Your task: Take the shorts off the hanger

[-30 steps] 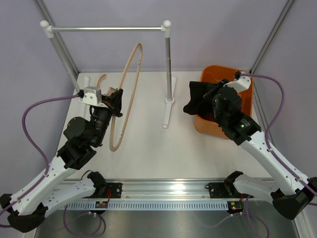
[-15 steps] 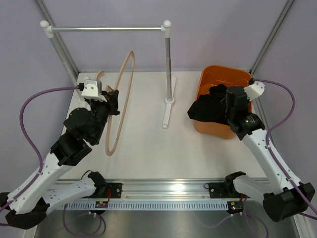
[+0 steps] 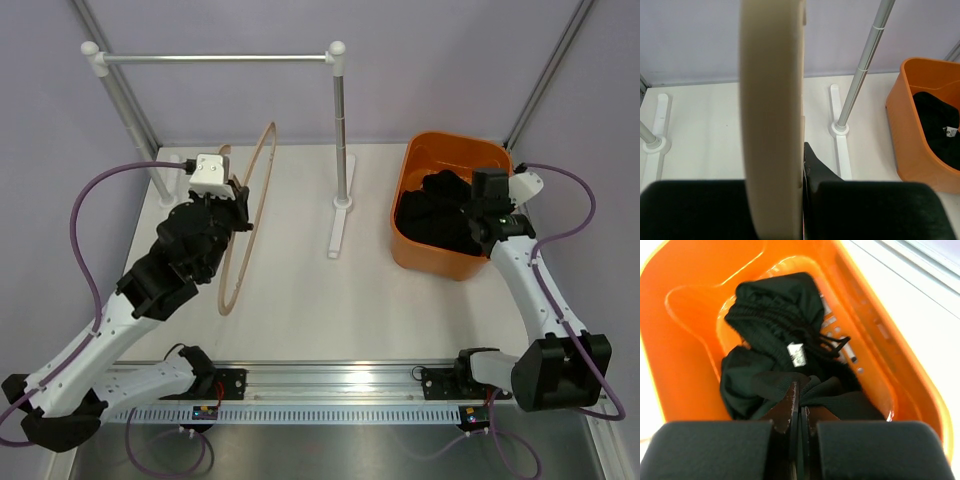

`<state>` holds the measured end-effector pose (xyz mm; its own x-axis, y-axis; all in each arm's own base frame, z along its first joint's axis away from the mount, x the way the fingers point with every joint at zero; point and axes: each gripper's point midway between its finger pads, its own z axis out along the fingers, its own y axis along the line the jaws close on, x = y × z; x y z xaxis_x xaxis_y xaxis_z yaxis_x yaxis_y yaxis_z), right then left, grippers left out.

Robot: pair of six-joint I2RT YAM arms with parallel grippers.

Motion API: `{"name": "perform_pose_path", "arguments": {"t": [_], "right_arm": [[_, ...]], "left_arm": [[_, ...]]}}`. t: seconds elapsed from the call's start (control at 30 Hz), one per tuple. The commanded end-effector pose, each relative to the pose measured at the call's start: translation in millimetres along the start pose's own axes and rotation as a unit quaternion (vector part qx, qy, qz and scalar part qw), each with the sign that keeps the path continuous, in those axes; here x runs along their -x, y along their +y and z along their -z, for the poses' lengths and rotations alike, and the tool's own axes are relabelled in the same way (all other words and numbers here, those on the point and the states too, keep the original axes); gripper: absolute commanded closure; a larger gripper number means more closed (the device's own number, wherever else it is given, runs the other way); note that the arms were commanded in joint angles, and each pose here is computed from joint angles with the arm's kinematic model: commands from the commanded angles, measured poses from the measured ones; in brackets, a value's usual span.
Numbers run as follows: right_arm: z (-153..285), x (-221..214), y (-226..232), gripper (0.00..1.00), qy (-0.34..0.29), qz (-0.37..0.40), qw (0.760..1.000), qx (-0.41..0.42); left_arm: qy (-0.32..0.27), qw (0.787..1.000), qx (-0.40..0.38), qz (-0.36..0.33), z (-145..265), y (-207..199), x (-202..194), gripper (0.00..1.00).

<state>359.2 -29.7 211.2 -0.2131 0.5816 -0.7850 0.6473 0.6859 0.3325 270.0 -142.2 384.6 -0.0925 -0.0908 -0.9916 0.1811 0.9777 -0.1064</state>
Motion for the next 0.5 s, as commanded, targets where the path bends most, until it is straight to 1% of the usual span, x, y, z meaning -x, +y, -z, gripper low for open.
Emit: {"name": "perform_pose_path", "arguments": {"t": [0.0, 0.07, 0.13, 0.17, 0.23, 0.27, 0.33, 0.4, 0.43, 0.47], "right_arm": [[0.3, 12.3, 3.4, 0.93, 0.004, -0.034, 0.999, 0.027], [1.2, 12.8, 6.7, 0.8, 0.009, -0.031, 0.999, 0.036], [4.0, 9.0, 14.0, 0.63, 0.021, -0.025, 0.998, 0.058], [7.5, 12.2, 17.2, 0.52, 0.016, -0.026, 0.997, 0.07], [13.7, 12.8, 22.8, 0.43, 0.017, -0.017, 0.995, 0.094], [21.0, 17.7, 26.8, 0.34, 0.013, -0.017, 0.994, 0.111], [31.5, 19.0, 35.1, 0.26, 0.019, -0.01, 0.99, 0.142], [45.9, 23.7, 43.7, 0.2, 0.02, -0.004, 0.984, 0.177], [52.7, 29.0, 47.5, 0.19, 0.017, -0.002, 0.982, 0.188], [59.1, 31.8, 47.7, 0.18, 0.016, 0.001, 0.981, 0.195]], "left_arm": [[-0.033, 0.999, 0.006, 0.028, 4.2, 3.8, 31.3, 1.0], [-0.029, 0.999, 0.007, 0.025, 1.0, 2.6, 30.3, 1.0], [-0.031, 0.999, 0.004, 0.026, -1.2, 1.4, 35.5, 1.0], [-0.026, 0.999, 0.003, 0.022, -4.6, -0.4, 34.2, 1.0], [-0.027, 0.999, 0.004, 0.021, -6.7, 0.5, 42.1, 1.0], [-0.015, 1.0, -0.007, 0.013, -11.3, -4.9, 37.9, 1.0], [-0.003, 0.999, -0.035, 0.009, -15.8, -10.0, 41.2, 1.0], [0.018, 0.998, -0.056, 0.008, -27.5, -16.3, 36.3, 1.0], [0.029, 0.997, -0.072, 0.009, -31.2, -17.3, 35.0, 1.0], [0.025, 0.997, -0.076, 0.012, -33.4, -17.9, 42.0, 1.0]]}}
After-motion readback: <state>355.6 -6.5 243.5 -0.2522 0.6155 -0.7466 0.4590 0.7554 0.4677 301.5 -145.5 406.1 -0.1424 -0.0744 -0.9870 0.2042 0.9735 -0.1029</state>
